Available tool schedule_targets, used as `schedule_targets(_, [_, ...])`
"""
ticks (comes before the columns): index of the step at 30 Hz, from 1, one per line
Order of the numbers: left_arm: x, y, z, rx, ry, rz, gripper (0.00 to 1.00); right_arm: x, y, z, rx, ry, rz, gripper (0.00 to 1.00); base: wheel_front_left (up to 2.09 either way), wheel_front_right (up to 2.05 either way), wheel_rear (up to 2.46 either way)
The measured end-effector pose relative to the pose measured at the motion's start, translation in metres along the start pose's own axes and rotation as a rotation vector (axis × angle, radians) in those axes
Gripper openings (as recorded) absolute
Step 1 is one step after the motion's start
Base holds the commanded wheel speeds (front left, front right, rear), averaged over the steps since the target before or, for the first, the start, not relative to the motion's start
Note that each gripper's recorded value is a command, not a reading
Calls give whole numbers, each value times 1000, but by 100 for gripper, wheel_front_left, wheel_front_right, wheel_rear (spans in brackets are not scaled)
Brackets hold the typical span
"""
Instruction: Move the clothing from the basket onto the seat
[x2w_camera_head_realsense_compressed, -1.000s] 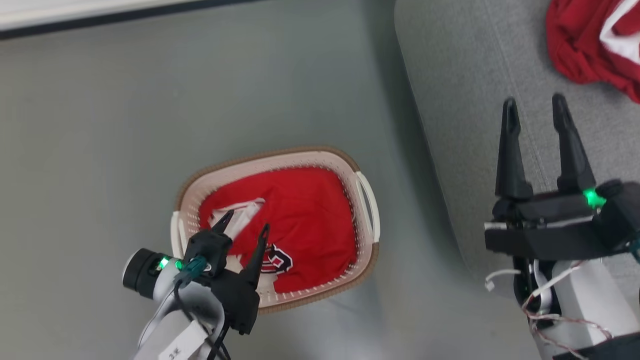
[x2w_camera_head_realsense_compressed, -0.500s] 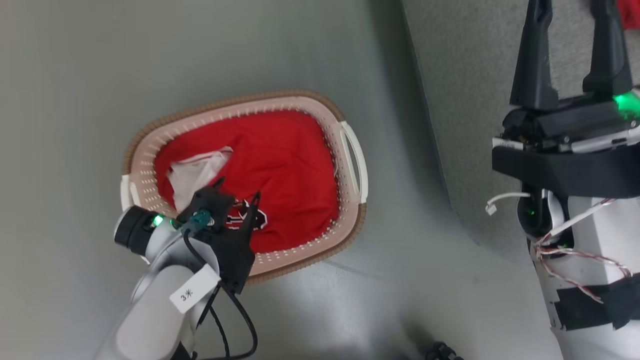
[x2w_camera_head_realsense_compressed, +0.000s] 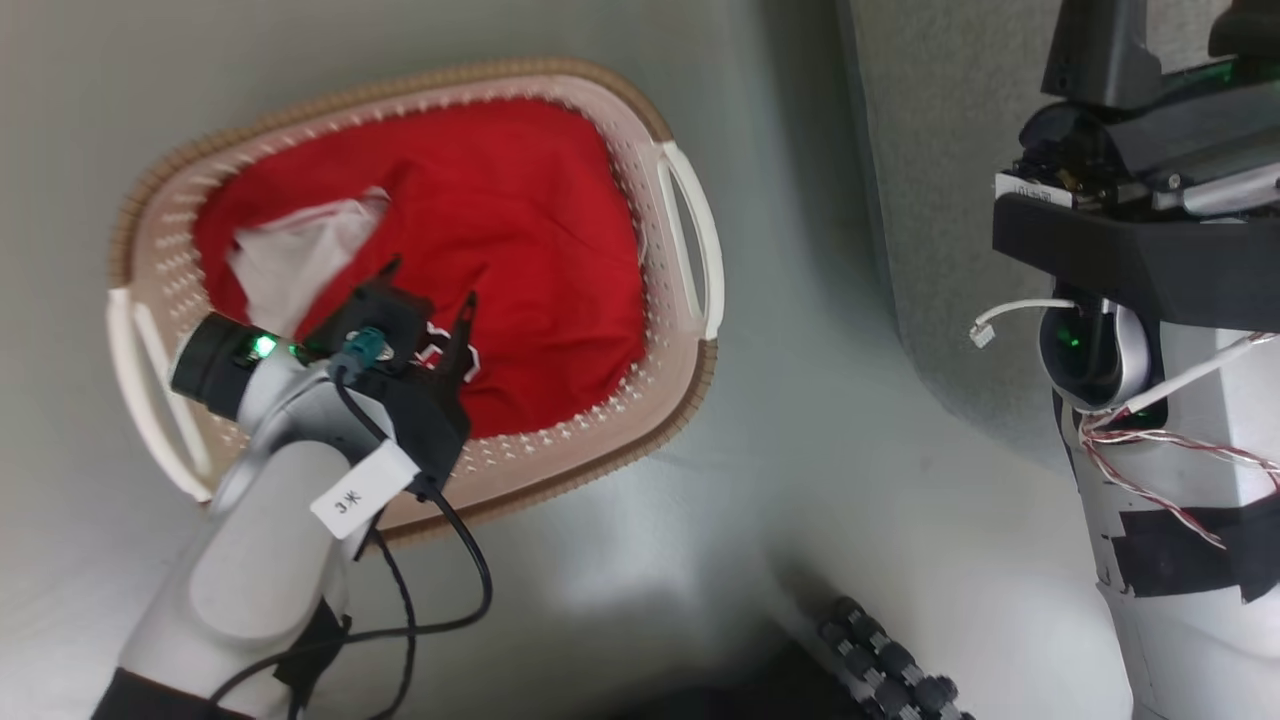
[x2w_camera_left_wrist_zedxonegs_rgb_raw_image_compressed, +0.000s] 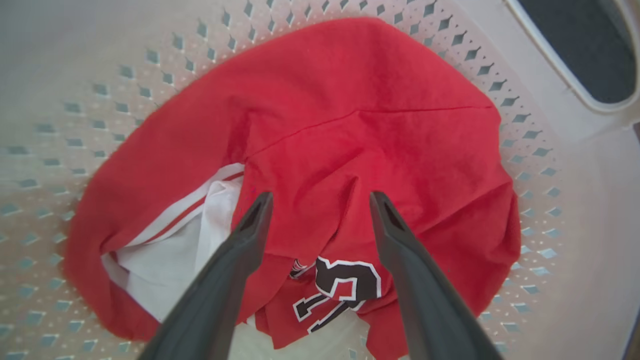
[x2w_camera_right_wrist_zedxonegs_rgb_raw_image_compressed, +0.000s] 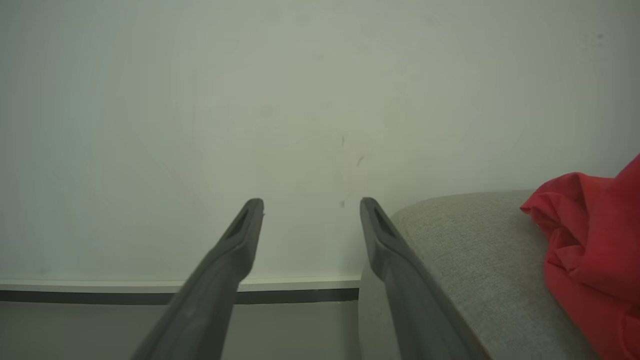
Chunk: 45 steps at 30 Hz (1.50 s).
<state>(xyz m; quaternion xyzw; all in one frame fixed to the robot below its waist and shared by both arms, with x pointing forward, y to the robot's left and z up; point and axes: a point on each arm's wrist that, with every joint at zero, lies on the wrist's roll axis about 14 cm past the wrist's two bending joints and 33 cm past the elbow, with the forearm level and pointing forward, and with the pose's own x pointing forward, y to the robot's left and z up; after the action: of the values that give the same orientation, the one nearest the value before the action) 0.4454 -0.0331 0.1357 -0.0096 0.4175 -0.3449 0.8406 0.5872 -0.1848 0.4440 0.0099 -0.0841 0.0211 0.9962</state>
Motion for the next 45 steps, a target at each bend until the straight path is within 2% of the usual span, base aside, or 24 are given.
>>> schedule_targets(5, [17, 0, -24, 8, 48, -25, 100, -1, -6, -22, -13, 42, -7, 100, 0, 0, 0])
schedule_targets(13, [34, -12, -36, 4, 64, -62, 100, -8, -17, -39, -44, 94, -26, 100, 0, 0, 0])
schedule_targets(40, [50, -4, -52, 106, 161, -49, 100, -14, -22, -33, -64, 106, -37, 100, 0, 0, 0])
schedule_targets(41, [50, -5, -53, 113, 165, -52, 96, -14, -22, -32, -65, 105, -38, 100, 0, 0, 0])
schedule_targets(43, [50, -8, -55, 120, 173, -56, 58, -15, -22, -32, -66, 105, -39, 100, 0, 0, 0])
schedule_targets(44, [50, -8, -55, 121, 176, -53, 29, -15, -23, -32, -66, 106, -40, 100, 0, 0, 0])
schedule_targets(45, [50, -8, -56, 123, 181, -52, 20, -15, -23, -31, -67, 106, -40, 100, 0, 0, 0])
